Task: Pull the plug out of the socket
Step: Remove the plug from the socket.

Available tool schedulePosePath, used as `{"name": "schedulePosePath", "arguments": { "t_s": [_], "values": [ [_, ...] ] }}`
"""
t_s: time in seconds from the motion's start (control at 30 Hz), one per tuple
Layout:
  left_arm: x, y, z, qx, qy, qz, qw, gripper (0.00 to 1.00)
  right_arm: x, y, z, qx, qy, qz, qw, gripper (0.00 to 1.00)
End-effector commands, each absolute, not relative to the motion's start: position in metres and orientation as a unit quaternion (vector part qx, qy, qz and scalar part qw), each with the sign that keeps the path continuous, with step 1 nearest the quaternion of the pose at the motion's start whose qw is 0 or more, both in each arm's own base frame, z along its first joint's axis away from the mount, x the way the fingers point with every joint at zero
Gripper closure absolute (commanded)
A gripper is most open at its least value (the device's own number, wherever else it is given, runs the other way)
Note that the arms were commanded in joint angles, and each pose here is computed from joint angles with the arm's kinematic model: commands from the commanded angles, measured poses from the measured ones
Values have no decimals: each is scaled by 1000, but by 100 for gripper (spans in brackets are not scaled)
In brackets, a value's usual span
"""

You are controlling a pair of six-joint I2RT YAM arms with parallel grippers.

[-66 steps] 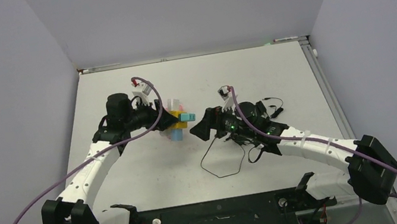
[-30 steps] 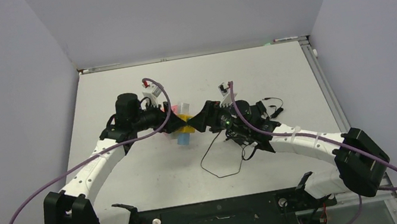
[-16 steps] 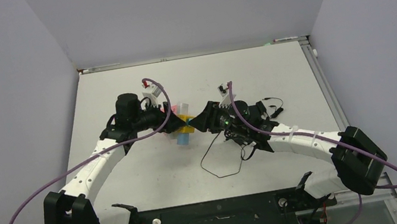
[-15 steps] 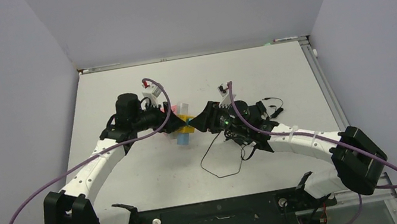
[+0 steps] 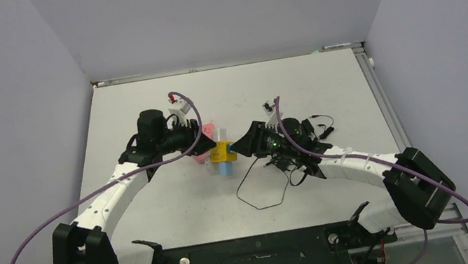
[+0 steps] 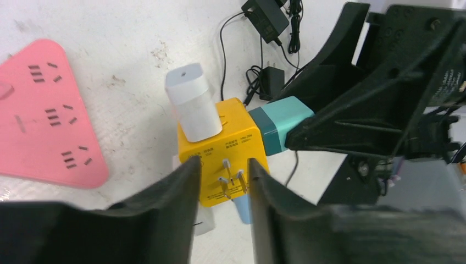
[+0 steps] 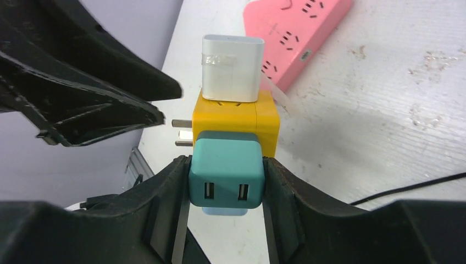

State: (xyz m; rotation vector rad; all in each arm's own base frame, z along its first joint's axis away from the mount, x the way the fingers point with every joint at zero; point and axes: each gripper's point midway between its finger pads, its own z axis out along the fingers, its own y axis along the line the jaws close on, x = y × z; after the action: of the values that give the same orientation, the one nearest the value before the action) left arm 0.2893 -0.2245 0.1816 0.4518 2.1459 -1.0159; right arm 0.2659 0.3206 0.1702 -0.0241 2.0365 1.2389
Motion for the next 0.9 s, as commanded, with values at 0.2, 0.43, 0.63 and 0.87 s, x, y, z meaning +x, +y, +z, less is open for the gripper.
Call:
{"name": "schedulePosePath", "arguments": {
  "t_s": [0.2, 0.43, 0.63, 0.87],
  "values": [
    [297, -236, 213, 199, 796, -422, 386, 71, 268, 323, 188, -31, 764, 521, 380, 95],
    [296, -237, 217, 200, 791, -427, 390, 31, 269, 320, 194, -33, 759, 509, 405, 95],
    [296, -236, 216, 191, 796, -437, 373, 7, 263, 317, 211, -53, 738, 502, 448, 95],
    [291, -249, 205, 181, 794, -479, 326, 3, 256, 318, 230, -77, 713, 506, 479, 95]
  ]
}}
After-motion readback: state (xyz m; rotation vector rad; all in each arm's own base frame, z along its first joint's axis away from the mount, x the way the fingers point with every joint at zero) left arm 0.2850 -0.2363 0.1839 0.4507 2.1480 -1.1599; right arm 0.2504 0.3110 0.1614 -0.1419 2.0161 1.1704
